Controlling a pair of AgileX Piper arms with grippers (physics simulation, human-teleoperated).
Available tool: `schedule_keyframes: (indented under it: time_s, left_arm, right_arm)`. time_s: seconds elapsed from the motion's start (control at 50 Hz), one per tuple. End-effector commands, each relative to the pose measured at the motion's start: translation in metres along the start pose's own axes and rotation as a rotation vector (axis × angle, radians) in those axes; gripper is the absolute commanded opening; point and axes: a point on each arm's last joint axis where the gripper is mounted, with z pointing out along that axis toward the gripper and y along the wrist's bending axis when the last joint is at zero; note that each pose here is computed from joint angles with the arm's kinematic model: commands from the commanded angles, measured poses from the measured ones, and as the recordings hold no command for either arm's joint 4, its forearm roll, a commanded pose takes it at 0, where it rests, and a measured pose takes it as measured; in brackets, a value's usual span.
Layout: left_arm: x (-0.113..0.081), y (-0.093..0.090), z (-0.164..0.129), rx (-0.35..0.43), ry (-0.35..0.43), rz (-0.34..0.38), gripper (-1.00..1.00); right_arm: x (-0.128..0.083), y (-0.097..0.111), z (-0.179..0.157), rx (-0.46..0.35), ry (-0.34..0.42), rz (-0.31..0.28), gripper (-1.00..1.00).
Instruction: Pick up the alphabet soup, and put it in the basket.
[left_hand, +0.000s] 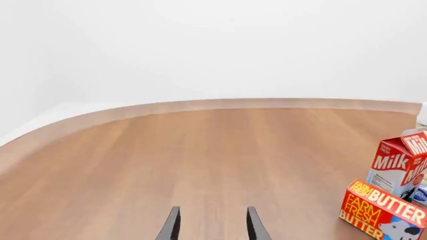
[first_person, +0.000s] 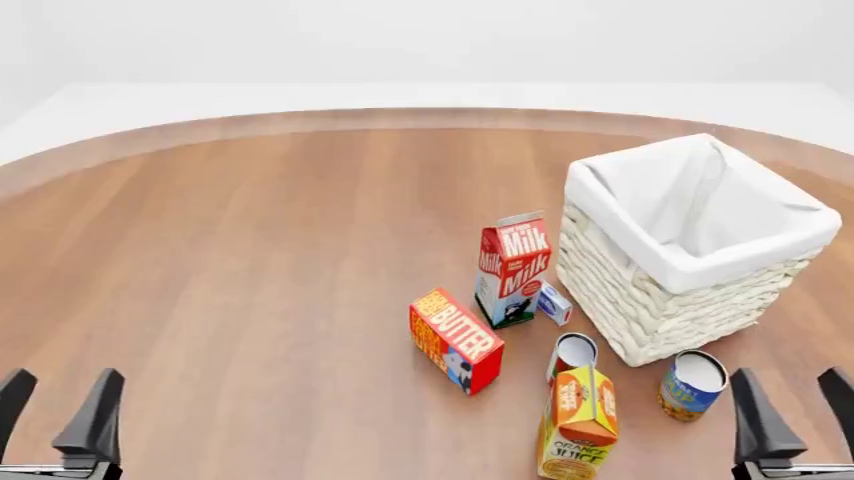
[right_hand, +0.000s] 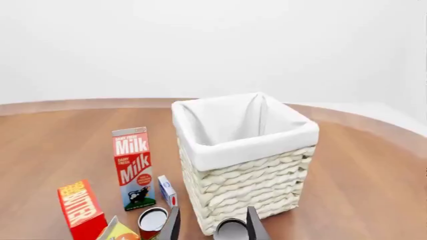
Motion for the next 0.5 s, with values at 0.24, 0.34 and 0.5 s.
schedule_keyframes:
  time_s: [0.24, 0.34, 0.5]
  left_arm:
    - [0.0, 0.0, 0.0, 0.0, 0.0, 0.0, 1.0]
    - [0.0, 0.0, 0.0, 0.0, 0.0, 0.0, 1.0]
    - [0.0, 0.0, 0.0, 0.0, 0.0, 0.0, 1.0]
  right_arm:
    - [-0.014, 0.0, 0.0, -0.009, 0.011, -0.032, 1.0]
    - [-0.022, 0.001, 0.0, -0.013, 0.017, -0.045, 1.0]
    - [-0.035, 0.001, -0.003, -0.014, 0.026, -0.066, 1.0]
